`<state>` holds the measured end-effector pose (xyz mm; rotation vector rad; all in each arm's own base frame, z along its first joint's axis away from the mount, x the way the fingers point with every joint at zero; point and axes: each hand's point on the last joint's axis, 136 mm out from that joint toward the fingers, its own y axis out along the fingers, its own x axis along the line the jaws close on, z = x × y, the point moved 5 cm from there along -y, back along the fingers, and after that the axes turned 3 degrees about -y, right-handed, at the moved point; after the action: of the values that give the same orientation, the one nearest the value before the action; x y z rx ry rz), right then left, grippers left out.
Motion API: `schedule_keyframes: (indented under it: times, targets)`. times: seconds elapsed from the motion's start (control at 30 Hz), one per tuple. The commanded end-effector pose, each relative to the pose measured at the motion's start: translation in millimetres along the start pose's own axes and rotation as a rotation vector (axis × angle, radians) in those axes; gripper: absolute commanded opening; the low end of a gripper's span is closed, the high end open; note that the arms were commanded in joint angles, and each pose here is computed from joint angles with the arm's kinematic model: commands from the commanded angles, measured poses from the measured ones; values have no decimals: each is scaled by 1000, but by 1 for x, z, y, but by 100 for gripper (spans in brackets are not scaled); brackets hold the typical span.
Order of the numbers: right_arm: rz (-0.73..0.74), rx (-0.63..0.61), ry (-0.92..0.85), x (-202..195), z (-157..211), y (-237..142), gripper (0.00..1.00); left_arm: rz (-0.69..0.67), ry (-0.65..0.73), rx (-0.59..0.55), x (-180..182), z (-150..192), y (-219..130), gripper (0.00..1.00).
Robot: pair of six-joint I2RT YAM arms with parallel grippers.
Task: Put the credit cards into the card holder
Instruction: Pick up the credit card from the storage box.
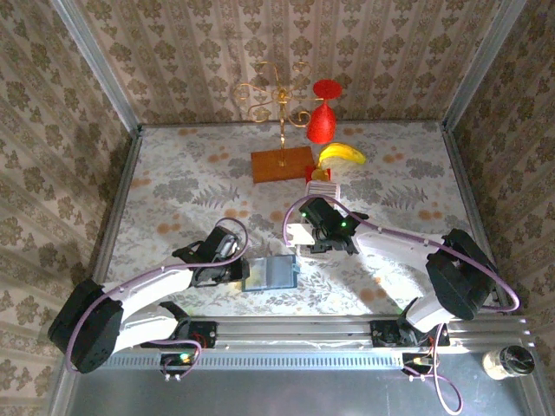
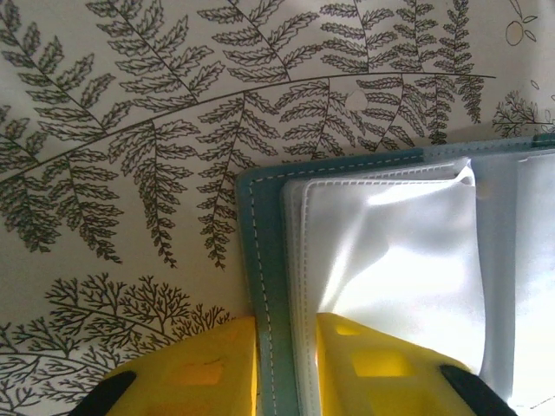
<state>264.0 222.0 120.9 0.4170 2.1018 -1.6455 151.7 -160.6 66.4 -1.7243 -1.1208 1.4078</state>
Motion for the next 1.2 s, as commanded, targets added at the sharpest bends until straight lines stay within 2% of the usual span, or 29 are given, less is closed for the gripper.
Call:
schedule_keyframes:
  times: [0.0,0.2,0.37,0.57,0.73,0.8,0.97,1.07,1.17]
  targets:
    - [44,30,33,-5,9,-9,35,-37,-17,43,12,11,2,22]
    - [48,3,57,-5,5,-24,28,-28,-17,44,10,11,1,23]
    - [3,-26,92,5,3,-29,17,12,-7,36,2,8,-4,33]
    - [-89,-133,221,13,-7,-53,0,66,24,-31,-9,0,-24,41]
    - [-174,-289,382,14,-25,-86,0,113,49,-87,-15,-2,-44,45]
    - [-178,-386,494,7,-36,-105,0,151,70,-112,-21,-4,-51,46]
    - [-221,-617,951,-25,-58,-146,0,348,145,-222,-48,-11,-80,53]
    - [-275,-658,1215,-37,-62,-151,0,502,184,-303,-69,-17,-104,57]
    - [-363,-657,1380,-44,-66,-156,0,646,210,-373,-90,-21,-131,61]
